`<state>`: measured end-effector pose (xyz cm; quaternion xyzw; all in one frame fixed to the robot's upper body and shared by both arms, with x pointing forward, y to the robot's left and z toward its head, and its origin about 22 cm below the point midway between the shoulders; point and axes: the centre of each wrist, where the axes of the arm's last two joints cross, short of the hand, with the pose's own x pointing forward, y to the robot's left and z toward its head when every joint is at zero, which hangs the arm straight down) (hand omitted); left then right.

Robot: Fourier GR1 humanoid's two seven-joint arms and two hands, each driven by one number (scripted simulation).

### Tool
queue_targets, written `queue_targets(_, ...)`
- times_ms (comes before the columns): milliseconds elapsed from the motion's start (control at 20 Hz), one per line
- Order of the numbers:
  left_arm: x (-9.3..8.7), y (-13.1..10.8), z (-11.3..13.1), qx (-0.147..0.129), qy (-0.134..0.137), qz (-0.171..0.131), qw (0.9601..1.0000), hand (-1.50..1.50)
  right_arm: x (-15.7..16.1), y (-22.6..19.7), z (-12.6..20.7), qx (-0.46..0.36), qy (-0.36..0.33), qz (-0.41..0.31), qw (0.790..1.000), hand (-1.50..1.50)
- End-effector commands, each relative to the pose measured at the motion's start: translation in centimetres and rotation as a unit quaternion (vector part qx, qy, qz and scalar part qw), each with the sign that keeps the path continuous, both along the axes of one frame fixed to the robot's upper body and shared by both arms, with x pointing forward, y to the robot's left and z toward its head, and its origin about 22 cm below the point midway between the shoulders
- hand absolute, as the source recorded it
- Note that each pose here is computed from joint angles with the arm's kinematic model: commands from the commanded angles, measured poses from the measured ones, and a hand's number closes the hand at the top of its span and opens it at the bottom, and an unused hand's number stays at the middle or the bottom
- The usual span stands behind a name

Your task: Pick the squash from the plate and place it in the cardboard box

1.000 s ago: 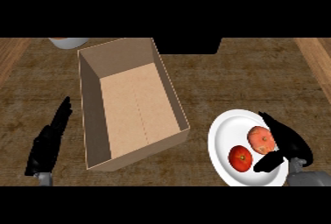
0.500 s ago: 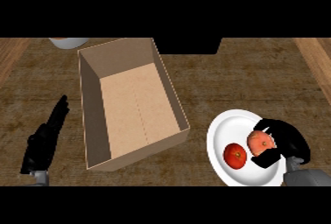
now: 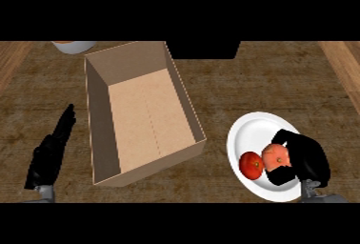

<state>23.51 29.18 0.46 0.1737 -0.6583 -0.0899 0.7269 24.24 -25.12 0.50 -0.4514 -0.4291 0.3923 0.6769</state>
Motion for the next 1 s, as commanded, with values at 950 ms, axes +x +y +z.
queue_targets(950, 0.5, 0.8, 0.7, -0.005, -0.005, -0.004, 1.0000, 0.00, -8.0, 17.7, 13.8, 0.137, -0.264, 0.091, 0.950, 1.50)
